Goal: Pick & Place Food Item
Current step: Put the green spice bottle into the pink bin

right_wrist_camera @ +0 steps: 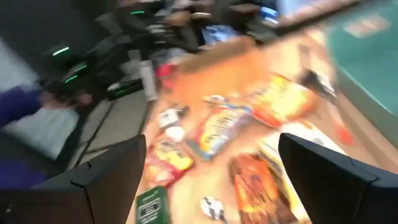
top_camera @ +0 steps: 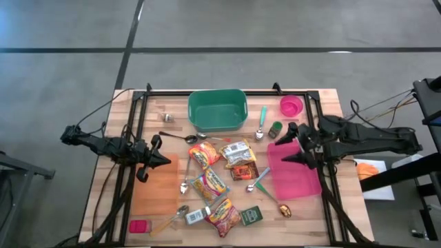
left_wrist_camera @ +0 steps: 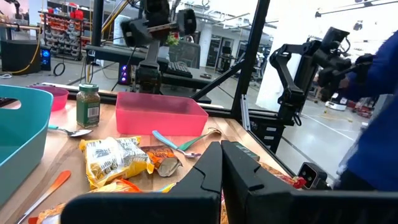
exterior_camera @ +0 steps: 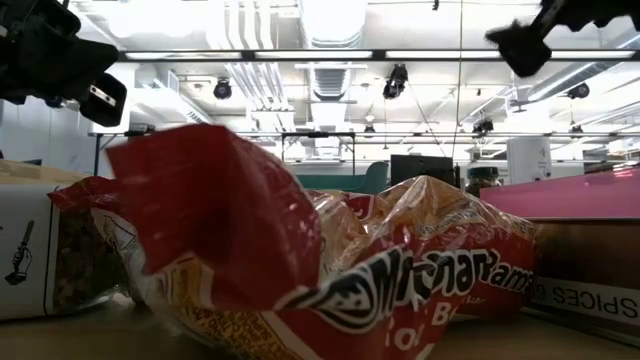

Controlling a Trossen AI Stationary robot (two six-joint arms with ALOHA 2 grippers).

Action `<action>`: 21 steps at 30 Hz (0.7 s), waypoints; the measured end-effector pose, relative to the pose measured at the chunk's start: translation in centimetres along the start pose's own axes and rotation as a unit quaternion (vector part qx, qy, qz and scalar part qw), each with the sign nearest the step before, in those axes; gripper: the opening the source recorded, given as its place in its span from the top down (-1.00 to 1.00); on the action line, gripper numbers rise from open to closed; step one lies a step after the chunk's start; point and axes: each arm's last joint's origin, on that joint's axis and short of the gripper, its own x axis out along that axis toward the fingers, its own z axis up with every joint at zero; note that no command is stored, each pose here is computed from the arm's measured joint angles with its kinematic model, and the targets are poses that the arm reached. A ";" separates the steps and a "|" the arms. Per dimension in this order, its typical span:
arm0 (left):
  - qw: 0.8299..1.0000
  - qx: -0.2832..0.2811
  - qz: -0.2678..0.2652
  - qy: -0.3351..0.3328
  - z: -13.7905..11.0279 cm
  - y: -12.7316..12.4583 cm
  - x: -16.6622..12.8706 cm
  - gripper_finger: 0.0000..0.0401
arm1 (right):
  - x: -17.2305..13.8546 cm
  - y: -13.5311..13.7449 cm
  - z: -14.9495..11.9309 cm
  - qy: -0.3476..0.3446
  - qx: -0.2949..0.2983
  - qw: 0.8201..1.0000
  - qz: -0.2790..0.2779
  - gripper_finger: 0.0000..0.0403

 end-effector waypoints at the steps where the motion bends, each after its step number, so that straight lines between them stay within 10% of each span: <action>1: 1.000 0.000 0.000 0.000 0.0 0.0 0.0 1.00 | 0.1 -0.2 0.2 -0.001 0.024 0.999 -0.022 -0.79; 12: 0.993 -0.092 0.059 -0.045 0.6 0.3 0.0 1.00 | 2.0 -0.8 2.1 0.000 0.081 0.992 -0.095 -0.79; 21: 0.978 -0.105 0.130 -0.128 3.1 0.5 -0.5 1.00 | 2.5 -0.1 4.2 -0.001 -0.012 0.996 -0.090 -0.79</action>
